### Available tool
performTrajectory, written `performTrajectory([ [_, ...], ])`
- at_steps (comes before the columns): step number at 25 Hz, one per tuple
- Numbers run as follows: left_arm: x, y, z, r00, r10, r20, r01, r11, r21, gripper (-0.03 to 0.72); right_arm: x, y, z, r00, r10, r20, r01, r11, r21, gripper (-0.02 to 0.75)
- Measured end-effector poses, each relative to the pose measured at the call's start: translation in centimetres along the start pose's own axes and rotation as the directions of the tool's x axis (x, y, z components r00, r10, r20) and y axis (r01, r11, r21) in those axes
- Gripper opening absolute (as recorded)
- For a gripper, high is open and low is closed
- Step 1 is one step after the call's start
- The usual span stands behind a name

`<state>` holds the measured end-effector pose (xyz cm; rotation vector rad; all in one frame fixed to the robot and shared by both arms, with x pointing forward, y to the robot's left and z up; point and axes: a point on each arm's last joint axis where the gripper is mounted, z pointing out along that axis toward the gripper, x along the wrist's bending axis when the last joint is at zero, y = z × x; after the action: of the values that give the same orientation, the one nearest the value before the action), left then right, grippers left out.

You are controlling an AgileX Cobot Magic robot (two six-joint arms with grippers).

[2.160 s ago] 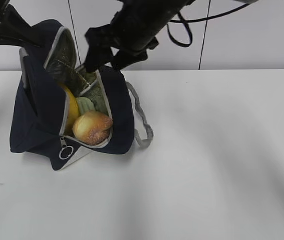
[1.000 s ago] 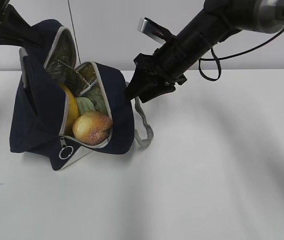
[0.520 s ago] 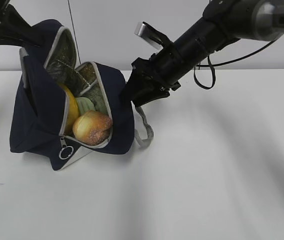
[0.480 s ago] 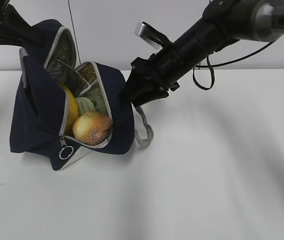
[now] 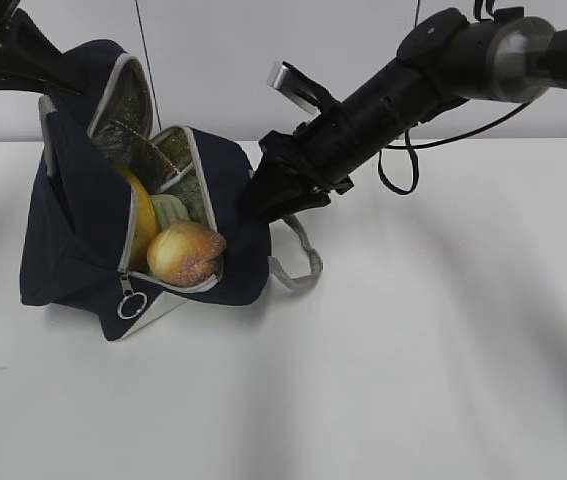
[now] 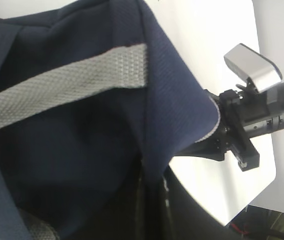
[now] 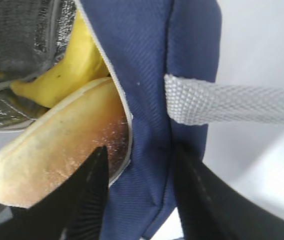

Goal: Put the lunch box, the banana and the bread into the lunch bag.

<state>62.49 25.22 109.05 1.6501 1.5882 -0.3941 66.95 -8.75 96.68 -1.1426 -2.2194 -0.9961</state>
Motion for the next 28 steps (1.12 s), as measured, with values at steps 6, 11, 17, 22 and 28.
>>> performTrajectory([
  [6,0.0,0.0,0.0,1.0,0.0,-0.001,0.0,1.0,0.0,-0.017,-0.2,-0.1,-0.1,1.0,-0.002,0.014,0.002,1.0,0.011,0.352],
  [11,0.0,0.0,0.0,1.0,0.0,-0.001,0.0,1.0,0.002,-0.017,-0.4,0.0,-0.5,0.997,-0.006,0.081,0.002,0.999,0.053,0.357],
  [17,0.0,0.0,0.0,1.0,0.0,-0.001,0.0,1.0,0.002,-0.017,-0.2,0.7,-1.4,0.989,-0.015,0.146,0.006,0.998,0.061,0.375],
  [22,0.0,0.0,0.0,1.0,0.0,-0.001,0.0,1.0,0.002,-0.017,0.0,0.9,-1.4,0.991,-0.008,0.133,0.002,0.999,0.051,0.391],
  [28,0.0,0.0,0.0,1.0,0.0,-0.001,0.0,1.0,0.002,-0.017,0.4,1.2,-1.3,0.997,-0.009,0.079,0.008,1.0,0.019,0.397],
])
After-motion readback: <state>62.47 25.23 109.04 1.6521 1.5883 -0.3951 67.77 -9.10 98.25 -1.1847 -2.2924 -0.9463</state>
